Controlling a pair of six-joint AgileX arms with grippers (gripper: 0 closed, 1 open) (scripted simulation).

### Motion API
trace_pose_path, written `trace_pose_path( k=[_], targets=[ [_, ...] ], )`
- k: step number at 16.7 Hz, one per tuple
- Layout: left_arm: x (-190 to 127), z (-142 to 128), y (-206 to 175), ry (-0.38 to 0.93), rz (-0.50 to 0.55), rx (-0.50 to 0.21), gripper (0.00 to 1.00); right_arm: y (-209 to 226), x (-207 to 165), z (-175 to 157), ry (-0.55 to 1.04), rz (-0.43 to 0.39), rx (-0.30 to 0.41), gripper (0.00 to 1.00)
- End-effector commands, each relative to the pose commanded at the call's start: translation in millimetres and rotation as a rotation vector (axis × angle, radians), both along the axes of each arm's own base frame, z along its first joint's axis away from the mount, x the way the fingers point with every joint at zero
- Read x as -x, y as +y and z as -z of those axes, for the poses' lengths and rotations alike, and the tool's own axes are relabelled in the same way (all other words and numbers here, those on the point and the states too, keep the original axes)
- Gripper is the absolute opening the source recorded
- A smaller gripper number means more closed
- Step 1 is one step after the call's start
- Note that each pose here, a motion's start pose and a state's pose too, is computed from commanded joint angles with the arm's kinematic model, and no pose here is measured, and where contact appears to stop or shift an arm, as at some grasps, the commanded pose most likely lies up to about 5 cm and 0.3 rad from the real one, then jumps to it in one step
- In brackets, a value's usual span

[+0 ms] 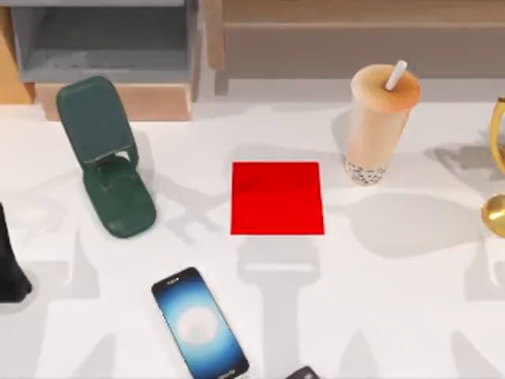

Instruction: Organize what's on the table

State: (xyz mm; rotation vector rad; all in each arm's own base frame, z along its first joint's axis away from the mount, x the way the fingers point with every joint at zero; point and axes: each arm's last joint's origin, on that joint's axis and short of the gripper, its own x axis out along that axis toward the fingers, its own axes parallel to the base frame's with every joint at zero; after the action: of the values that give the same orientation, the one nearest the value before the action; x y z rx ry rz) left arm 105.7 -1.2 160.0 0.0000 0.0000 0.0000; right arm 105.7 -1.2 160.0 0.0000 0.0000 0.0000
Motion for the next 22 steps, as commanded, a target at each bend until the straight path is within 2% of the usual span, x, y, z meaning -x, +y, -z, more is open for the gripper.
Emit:
trace_pose_path(
  k=[3, 6, 11, 14, 17, 19, 22],
  targets=[
    [0.0, -1.9, 0.0, 0.007, 0.0, 0.001, 1.0, 0.0, 0.0, 0.0, 0.0, 0.0, 0.0, 1.0],
    [-1.3, -19.8, 1.1, 0.071, -0.005, 0.004, 1.0, 0.0, 0.0, 0.0, 0.0, 0.0, 0.0, 1.0],
    [-24.2, -75.5, 7.6, 0.331, -0.049, 0.013, 1.0, 0.0, 0.0, 0.0, 0.0, 0.0, 0.0, 1.0],
    [-61.6, -110.0, 16.7, 0.551, -0.087, 0.025, 1.0, 0.0, 0.0, 0.0, 0.0, 0.0, 0.0, 1.0],
    [-116.6, -131.2, 31.8, 0.79, -0.125, 0.043, 1.0, 0.0, 0.0, 0.0, 0.0, 0.0, 0.0, 1.0],
    [-158.1, -133.2, 45.1, 0.951, -0.147, 0.06, 1.0, 0.0, 0.0, 0.0, 0.0, 0.0, 0.0, 1.0],
    [-217.7, -118.2, 67.6, 1.175, -0.17, 0.093, 1.0, 0.0, 0.0, 0.0, 0.0, 0.0, 0.0, 1.0]
  ],
)
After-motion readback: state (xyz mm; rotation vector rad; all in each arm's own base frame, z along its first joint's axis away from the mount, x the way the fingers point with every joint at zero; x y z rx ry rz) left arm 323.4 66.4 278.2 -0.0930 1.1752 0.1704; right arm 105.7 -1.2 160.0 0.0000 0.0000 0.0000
